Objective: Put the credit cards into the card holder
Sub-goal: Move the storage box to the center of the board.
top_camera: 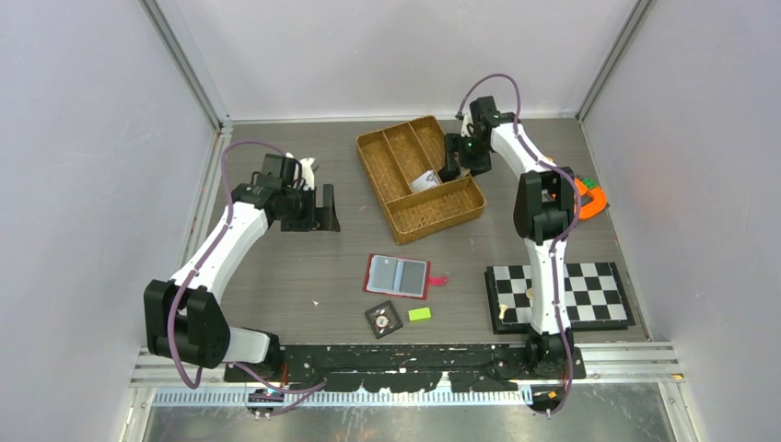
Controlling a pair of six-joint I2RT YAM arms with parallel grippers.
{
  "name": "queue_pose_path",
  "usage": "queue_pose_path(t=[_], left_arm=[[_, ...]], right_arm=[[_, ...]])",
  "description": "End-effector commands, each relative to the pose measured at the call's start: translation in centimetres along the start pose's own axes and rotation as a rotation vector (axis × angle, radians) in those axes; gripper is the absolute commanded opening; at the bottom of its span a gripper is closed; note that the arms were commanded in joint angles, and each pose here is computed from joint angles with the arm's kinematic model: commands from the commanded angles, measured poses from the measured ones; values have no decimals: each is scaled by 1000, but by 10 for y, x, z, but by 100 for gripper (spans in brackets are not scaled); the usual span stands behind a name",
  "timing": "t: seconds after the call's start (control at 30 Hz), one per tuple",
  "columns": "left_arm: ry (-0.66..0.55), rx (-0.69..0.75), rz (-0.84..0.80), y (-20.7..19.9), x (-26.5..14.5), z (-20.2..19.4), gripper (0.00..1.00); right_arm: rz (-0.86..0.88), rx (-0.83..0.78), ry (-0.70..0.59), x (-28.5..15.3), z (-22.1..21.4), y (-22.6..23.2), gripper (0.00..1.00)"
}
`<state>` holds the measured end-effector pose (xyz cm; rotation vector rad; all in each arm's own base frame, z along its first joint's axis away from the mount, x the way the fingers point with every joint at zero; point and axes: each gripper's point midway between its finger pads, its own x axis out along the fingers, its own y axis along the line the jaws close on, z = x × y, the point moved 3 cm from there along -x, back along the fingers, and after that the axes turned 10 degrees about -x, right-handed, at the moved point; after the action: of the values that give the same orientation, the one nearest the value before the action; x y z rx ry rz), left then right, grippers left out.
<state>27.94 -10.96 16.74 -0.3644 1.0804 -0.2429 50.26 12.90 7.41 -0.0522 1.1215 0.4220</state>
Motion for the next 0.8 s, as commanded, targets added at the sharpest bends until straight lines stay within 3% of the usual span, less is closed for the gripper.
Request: queue_pose_path(t=[0.0, 0.77], left_arm=[[-3, 3, -14, 0, 0, 1, 87], [0, 2, -14, 0, 1, 1, 87]], right_arm=[[-64, -3, -136, -50, 33, -14, 79], [-57, -5, -190, -76, 36, -15, 75]])
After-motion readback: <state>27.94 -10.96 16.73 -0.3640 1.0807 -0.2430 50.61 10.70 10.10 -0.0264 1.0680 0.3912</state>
